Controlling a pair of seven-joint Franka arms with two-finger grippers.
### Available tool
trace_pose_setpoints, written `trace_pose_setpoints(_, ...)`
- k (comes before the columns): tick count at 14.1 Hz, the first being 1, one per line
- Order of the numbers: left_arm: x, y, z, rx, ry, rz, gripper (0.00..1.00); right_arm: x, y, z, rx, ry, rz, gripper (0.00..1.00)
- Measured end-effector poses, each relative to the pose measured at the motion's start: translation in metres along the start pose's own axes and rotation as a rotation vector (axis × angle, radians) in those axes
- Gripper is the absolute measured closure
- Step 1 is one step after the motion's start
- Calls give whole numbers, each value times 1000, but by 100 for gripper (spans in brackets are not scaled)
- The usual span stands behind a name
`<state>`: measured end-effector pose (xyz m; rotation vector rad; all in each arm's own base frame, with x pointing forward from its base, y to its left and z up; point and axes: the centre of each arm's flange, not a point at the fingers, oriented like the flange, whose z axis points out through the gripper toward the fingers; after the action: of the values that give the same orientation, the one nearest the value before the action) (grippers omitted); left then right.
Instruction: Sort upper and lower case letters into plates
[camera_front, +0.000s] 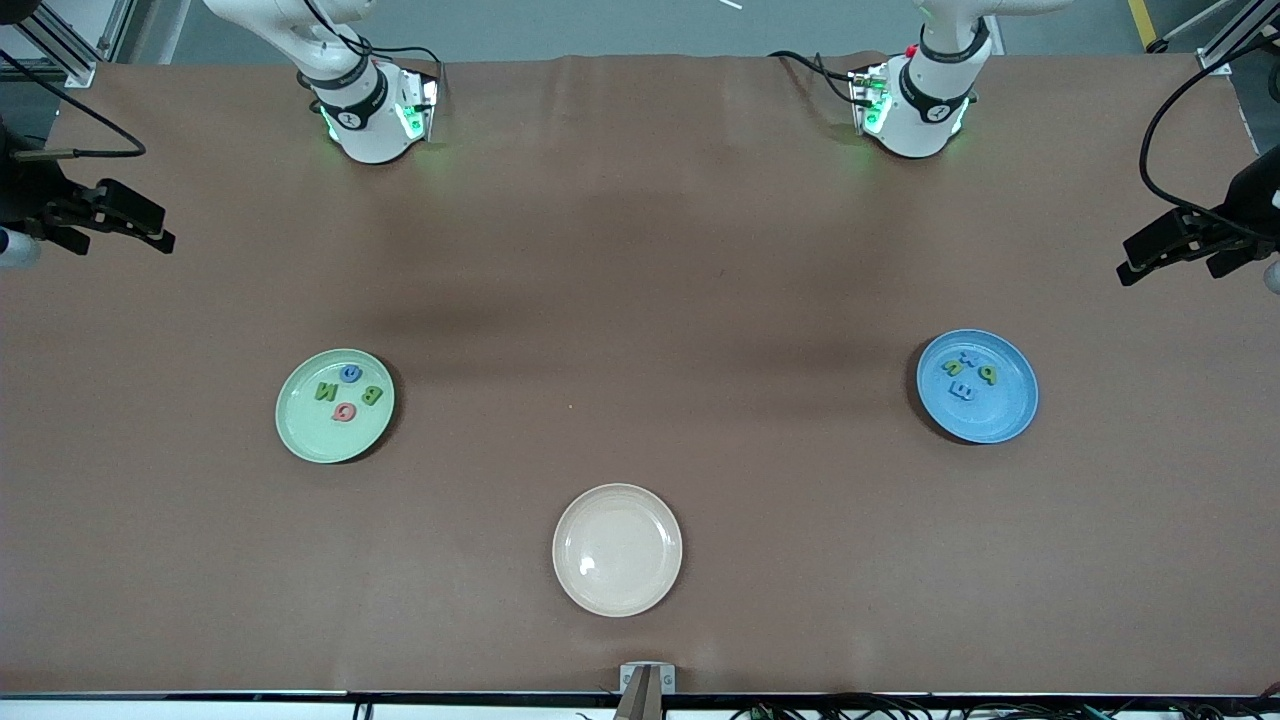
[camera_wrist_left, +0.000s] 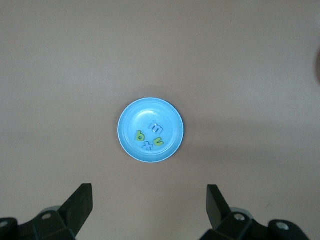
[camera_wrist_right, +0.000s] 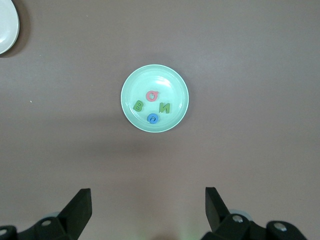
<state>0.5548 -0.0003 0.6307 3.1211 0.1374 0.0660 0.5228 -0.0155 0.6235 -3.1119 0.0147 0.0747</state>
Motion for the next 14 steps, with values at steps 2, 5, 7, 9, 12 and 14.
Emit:
trace_pose_setpoints(2,0,0,0,0,0,-1,0,0,0,0,0,-1,0,0)
trace_pose_setpoints(5,1,-11,0,1,0,-19,0,0,0,0,0,-1,0,0)
trace_pose_setpoints(7,1,-16,0,1,0,-29,0,0,0,0,0,-1,0,0)
trace_pose_setpoints(9,1,-17,0,1,0,-30,0,-1,0,0,0,-5,1,0)
trace_pose_setpoints(12,2,-15,-2,1,6,-27,0,-1,0,1,0,-6,1,0)
trace_pose_setpoints(14,2,-15,-2,0,8,-27,0,-1,0,1,1,-6,1,0)
